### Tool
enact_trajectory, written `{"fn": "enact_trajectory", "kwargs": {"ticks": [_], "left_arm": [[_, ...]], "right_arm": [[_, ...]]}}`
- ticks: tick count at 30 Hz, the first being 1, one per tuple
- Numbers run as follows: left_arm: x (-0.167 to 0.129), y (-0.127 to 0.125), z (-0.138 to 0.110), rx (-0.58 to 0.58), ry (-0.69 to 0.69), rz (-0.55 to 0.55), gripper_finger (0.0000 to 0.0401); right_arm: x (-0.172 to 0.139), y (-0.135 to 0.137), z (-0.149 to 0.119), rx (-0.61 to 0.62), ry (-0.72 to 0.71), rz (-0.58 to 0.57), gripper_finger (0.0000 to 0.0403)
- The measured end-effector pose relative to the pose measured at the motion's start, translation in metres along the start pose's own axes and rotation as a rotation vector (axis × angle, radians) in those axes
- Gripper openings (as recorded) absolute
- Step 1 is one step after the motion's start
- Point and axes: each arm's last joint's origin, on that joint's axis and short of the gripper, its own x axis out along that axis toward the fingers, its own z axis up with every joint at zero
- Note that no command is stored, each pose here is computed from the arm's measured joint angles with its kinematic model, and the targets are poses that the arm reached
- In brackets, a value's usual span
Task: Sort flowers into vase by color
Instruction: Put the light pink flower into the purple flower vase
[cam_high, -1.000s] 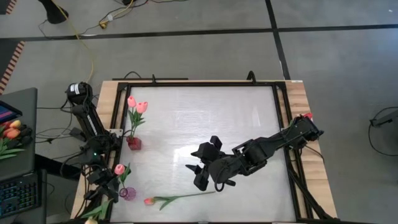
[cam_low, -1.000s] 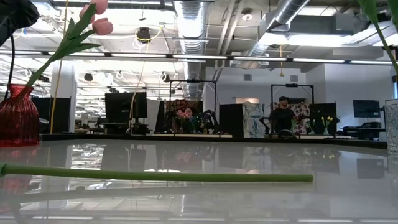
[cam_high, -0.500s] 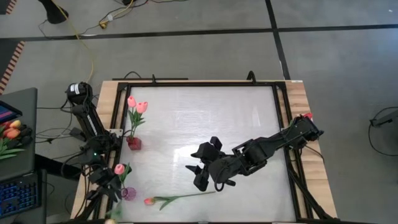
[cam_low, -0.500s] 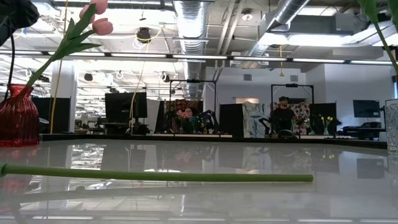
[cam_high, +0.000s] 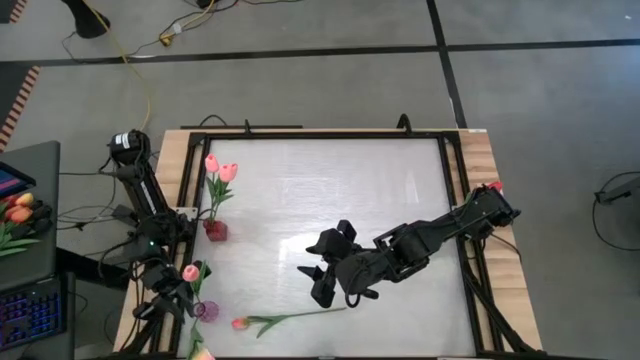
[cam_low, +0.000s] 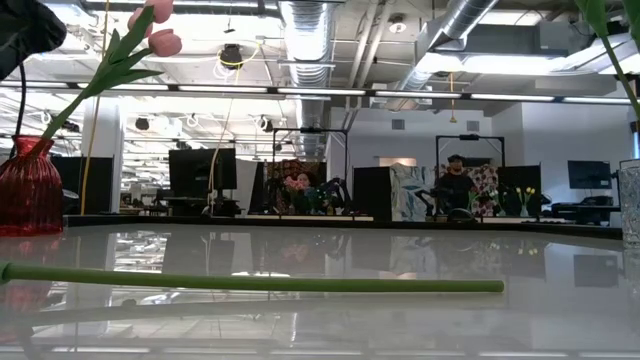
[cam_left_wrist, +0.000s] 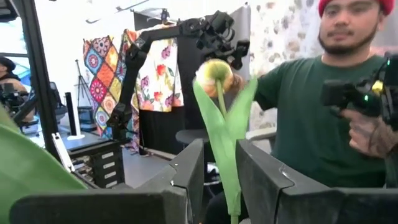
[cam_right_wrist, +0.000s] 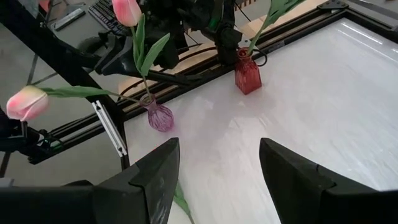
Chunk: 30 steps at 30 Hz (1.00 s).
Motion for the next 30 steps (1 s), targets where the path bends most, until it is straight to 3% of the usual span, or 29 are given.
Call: {"fn": "enact_trajectory", "kwargs": {"ticks": [5,16,22,30], "left_arm": [[-0.003,0.002,0.007,-0.050,-0.036,0.000,0.0082],[-0.020,0.008,0.031,-0.149,-0.165,-0.128,0.0082],[-0.030,0.017,0.056,-0.133,-0.174,-0.057,0.0082],[-0.046,0.032,0.109,-0.065,-0.146,0.018,0.0082]], "right_arm": [[0.000,0.000,0.000,0.000,0.014,0.016,0.0248],[0.004,-0.004,0.003,0.006,0.036,0.033,0.0248],[0.006,-0.006,0.004,-0.037,0.083,0.088,0.0248],[0.007,-0.006,0.005,-0.154,0.094,0.113,0.0248]]}}
